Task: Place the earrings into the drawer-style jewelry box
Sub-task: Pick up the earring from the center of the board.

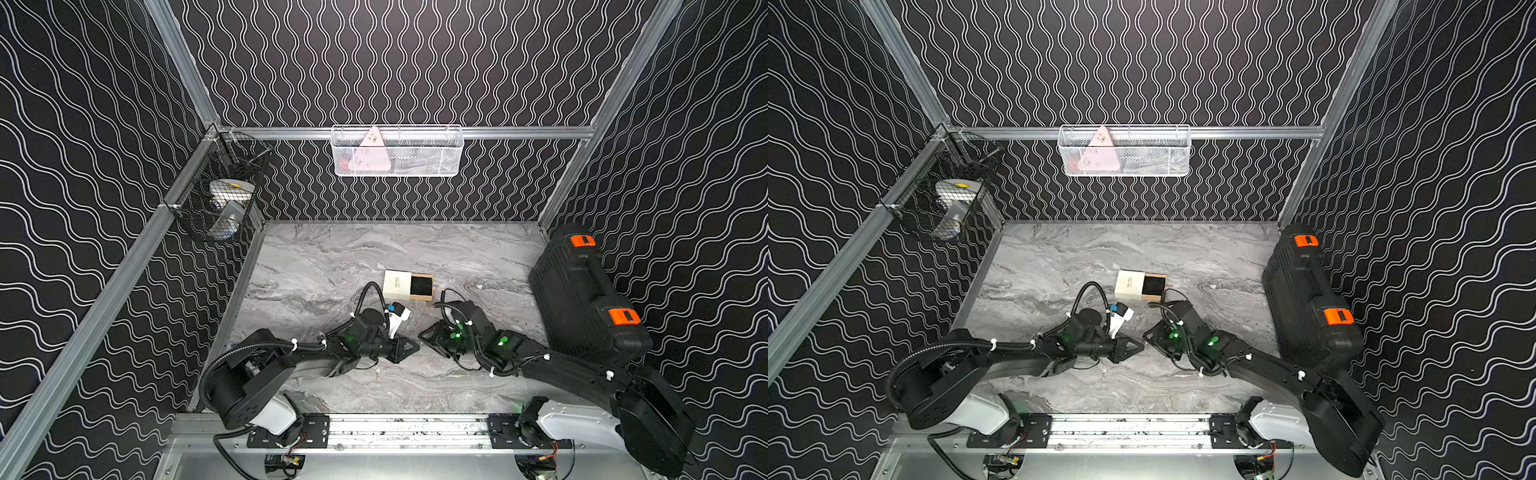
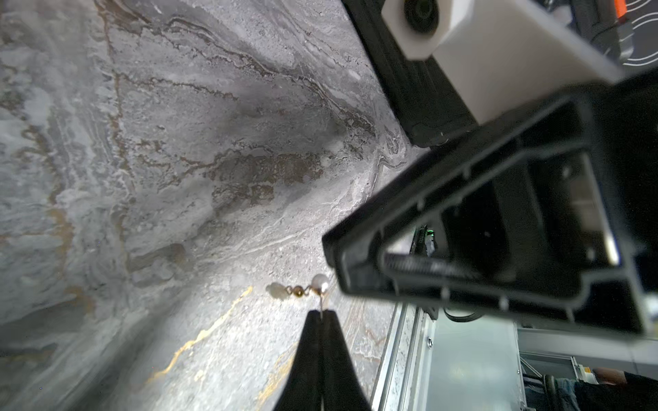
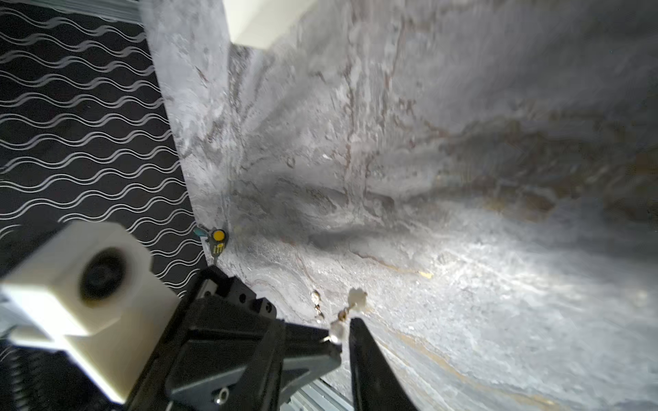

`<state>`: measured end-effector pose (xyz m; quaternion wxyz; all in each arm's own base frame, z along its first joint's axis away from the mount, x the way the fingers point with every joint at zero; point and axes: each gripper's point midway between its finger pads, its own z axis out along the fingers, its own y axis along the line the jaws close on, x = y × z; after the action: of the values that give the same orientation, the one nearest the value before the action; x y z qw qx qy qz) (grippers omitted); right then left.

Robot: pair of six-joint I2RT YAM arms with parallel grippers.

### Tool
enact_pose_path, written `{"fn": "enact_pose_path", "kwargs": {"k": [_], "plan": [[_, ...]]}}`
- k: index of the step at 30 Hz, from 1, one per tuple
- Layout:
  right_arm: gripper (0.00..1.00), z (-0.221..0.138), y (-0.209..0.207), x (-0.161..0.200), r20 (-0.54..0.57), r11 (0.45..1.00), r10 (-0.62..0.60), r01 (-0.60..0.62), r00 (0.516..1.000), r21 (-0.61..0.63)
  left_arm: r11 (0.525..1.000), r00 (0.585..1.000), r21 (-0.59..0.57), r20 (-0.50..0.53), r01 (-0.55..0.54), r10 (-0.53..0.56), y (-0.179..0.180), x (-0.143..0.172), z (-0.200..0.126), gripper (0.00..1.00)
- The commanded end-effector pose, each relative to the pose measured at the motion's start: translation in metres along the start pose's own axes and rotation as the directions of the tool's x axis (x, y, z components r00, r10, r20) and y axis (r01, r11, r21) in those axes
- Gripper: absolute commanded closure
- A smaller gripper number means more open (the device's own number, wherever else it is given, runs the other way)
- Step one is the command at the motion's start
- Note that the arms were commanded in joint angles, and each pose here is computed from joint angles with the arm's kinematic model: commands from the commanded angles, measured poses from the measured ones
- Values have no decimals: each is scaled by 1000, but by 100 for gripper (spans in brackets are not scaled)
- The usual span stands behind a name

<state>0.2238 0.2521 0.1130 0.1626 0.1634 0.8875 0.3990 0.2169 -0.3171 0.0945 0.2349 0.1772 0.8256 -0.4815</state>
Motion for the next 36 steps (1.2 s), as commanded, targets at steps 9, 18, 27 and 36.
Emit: {"fn": "enact_pose_path", "kwargs": {"k": [9, 18, 27, 36], "plan": [[69, -73, 64, -10, 464, 383, -792, 915, 397, -131, 977, 988, 147, 27, -155, 152, -66, -34, -37, 100], [63, -96, 75, 21, 595, 15, -799, 992, 86, -123, 950, 987, 268, 29, -158, 156, -98, -45, -44, 100], [64, -95, 75, 31, 624, -168, -775, 984, -95, -59, 947, 995, 311, -39, -79, 96, -115, -50, -62, 100], [63, -102, 96, 27, 648, -254, -740, 967, -182, -18, 933, 990, 356, -100, -56, 98, -129, -63, -84, 100]]}}
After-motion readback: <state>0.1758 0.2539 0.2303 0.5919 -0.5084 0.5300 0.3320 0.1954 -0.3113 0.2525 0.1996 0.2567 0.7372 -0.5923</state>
